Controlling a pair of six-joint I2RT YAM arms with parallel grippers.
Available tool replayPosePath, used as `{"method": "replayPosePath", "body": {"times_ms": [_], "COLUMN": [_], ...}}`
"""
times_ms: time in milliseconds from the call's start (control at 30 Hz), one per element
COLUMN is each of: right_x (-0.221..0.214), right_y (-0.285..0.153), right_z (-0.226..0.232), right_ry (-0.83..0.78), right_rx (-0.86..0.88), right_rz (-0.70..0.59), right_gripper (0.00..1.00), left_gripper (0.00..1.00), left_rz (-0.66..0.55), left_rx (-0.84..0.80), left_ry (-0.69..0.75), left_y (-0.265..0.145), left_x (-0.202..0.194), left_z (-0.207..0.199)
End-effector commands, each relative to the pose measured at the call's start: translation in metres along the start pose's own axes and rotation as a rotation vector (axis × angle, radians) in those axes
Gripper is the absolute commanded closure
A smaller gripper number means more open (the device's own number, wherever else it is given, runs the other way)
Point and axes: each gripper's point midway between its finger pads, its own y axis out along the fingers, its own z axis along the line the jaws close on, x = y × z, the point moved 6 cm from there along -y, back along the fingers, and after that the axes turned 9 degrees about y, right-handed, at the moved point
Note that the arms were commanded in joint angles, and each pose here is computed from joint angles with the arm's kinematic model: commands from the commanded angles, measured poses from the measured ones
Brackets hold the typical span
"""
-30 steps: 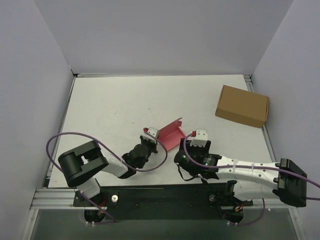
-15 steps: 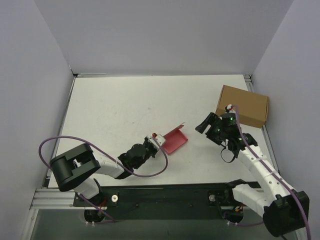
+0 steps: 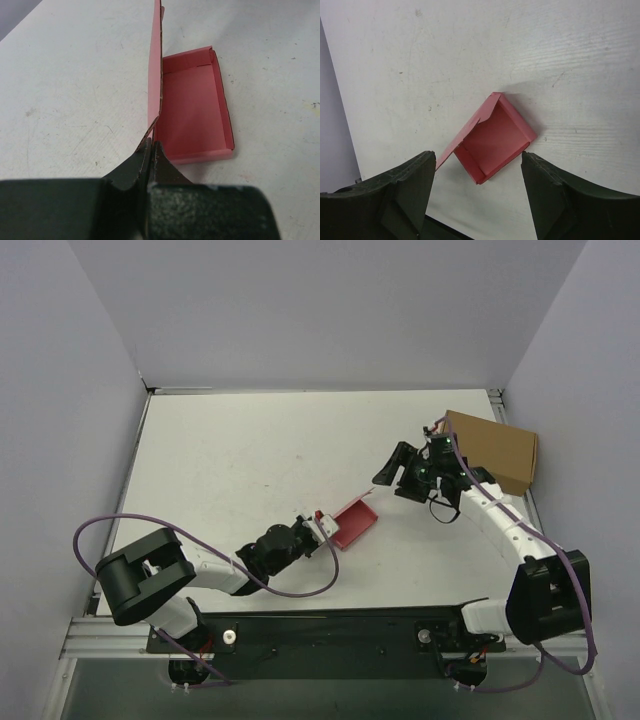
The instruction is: Fold the paper box
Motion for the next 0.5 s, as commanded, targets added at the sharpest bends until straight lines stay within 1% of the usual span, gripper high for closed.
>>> {"method": "replayPosePath", "body": {"times_ms": [0,133,200,233,400,467], "right_x": [0.018,0.017,0.016,0.014,0.01,0.006], "right_y": [0.007,0.024,0.029,0.035,0.049,0.058], "right_z": [0.017,0.02,0.031,0.03,0.04,0.036], "right_ry": [-0.108,-0.221,-0.261,-0.275,-0.326,-0.323], "right_rx": [0.039,0.006,0.027,0.015,0.012,-0.011], "right_rz": [0.018,0.107,0.135,0.161,0.213,0.252], "right_gripper": [0.3,0.3,0.3,0.3,0.31,0.33], "left_gripper": [1.0,1.0,1.0,1.0,1.0,1.0], "left_rz": [0.069,0.072,0.075,0.078,0.082,0.079], "left_rx": [-0.063,-0.07,-0.072,-0.071,-0.075,-0.073], "left_ry": [0.035,0.038,0.038,0.038,0.039,0.039], "left_y": [-0.002,-0.002,-0.001,-0.001,-0.001,-0.001], "left_x": [-0.01,-0.01,-0.011,-0.011,-0.012,-0.012], "left_z": [-0.006,-0.007,-0.007,-0.007,-0.007,-0.007]}}
